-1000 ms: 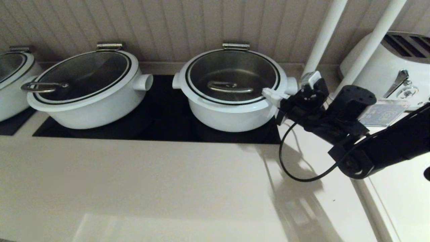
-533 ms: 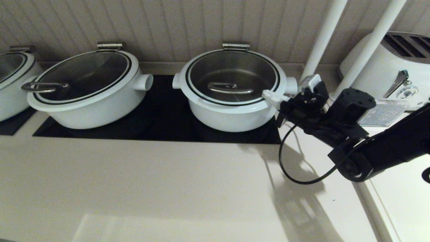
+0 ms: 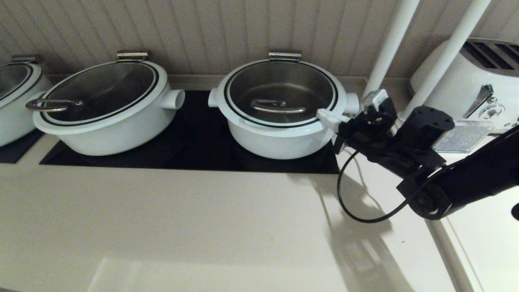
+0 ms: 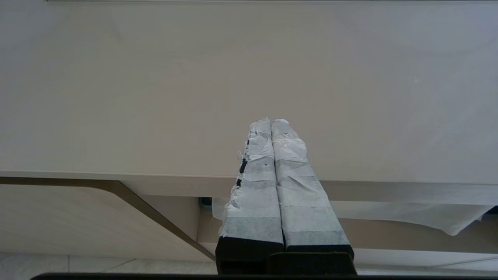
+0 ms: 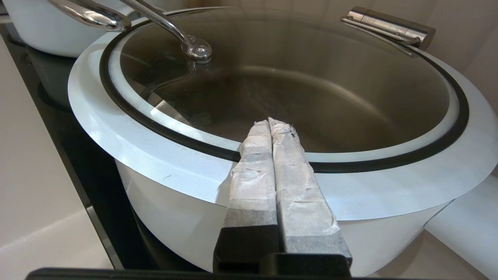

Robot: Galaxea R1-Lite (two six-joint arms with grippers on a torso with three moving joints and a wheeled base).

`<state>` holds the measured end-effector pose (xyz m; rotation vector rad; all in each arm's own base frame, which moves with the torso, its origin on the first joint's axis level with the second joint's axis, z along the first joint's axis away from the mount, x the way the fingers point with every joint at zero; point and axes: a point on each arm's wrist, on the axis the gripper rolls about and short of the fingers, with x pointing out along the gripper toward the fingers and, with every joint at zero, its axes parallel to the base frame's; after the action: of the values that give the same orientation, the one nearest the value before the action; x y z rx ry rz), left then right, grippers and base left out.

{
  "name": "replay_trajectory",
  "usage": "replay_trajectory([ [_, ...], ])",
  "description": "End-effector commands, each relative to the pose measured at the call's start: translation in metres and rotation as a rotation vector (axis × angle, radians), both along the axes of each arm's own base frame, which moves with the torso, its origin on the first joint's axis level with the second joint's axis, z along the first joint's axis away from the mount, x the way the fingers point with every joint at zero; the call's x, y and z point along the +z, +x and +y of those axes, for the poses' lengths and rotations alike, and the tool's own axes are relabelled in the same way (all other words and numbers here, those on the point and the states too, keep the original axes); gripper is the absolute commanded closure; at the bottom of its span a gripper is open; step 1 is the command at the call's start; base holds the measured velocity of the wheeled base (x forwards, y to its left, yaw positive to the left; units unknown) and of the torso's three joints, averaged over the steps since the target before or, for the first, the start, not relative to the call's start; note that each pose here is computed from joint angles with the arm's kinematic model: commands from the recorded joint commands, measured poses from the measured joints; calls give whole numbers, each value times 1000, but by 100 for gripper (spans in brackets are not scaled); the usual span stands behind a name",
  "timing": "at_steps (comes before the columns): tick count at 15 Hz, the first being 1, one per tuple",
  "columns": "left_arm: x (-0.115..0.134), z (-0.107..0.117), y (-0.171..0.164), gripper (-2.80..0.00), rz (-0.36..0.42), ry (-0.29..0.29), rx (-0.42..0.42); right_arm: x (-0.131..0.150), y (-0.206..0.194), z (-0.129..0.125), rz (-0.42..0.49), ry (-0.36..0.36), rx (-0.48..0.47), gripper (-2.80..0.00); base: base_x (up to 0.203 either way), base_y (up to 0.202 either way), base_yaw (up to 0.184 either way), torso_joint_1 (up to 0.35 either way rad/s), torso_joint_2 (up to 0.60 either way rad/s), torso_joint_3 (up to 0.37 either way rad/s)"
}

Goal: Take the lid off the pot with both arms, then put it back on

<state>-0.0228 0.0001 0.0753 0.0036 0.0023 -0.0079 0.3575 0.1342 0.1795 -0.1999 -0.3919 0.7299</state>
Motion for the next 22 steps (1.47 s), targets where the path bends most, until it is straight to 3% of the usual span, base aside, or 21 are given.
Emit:
replay_trajectory([
  [1,0,0,0,0,1,0,0,7,-3,-1,-25,7,2,0,0,0,0,0,0,0],
  [14,0,0,0,0,2,-1,0,65,-34,-26,-72,24,-41,0,0,0,0,0,0,0],
  [18,0,0,0,0,0,-1,0,80,-53,-45,-50,17,-86,0,0,0,0,0,0,0],
  [22,0,0,0,0,1,-1,0,72,-84,-72,23,0,-149,0,0,0,0,0,0,0],
])
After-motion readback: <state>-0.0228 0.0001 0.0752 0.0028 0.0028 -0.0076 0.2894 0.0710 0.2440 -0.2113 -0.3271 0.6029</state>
